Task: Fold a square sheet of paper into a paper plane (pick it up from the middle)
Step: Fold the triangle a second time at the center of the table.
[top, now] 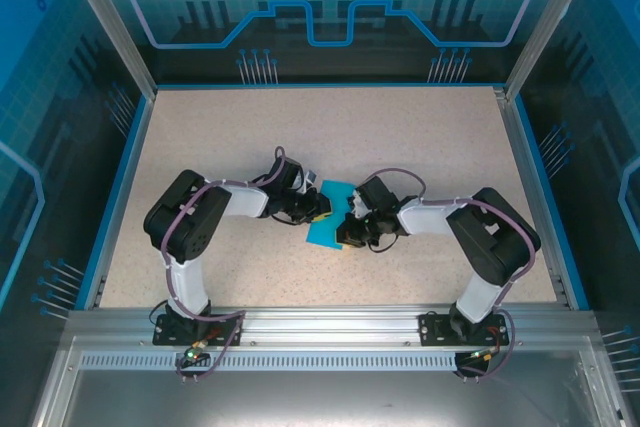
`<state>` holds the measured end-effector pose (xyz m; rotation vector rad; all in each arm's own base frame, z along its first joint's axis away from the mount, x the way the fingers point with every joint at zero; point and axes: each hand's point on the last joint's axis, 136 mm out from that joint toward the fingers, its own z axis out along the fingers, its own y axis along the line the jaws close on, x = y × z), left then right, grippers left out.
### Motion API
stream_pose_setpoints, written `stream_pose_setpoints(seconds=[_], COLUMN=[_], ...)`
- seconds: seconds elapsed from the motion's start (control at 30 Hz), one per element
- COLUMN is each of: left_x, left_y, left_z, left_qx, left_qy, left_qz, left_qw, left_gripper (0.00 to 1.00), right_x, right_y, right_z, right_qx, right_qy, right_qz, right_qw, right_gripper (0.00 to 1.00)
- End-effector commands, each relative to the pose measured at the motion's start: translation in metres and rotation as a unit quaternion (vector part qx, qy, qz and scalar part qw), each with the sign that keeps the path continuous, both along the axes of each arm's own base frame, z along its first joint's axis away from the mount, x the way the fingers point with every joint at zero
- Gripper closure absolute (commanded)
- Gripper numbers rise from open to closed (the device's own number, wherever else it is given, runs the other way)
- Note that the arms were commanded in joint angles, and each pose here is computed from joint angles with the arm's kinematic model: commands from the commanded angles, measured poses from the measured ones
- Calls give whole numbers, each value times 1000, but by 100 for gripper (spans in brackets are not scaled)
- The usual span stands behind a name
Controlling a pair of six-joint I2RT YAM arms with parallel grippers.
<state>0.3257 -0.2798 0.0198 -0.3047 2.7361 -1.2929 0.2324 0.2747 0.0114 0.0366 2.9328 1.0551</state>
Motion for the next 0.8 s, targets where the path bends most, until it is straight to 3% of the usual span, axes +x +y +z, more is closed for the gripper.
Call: stream_pose_setpoints(seconds=[0.0, 0.37, 0.67, 0.77], left_x=[-8, -8, -7, -8], left_y=[16, 13, 12, 12], left_z=[-31, -29, -29, -30], left_qx=[47, 35, 31, 31], left_qy=[14, 18, 21, 24], left_qz=[9, 11, 14, 13], left_qw=[999, 999, 999, 999], left_gripper=[80, 80, 80, 80], right_x=[-5, 29, 32, 23], right_y=[-4, 36, 30, 26], right_z=[10, 32, -11, -22], right_qx=[-12, 28, -35, -28], right_qy=[2, -26, -8, 13], right_qz=[7, 1, -21, -20], right_qw=[1000, 999, 999, 999], right_gripper=[93, 93, 94, 95])
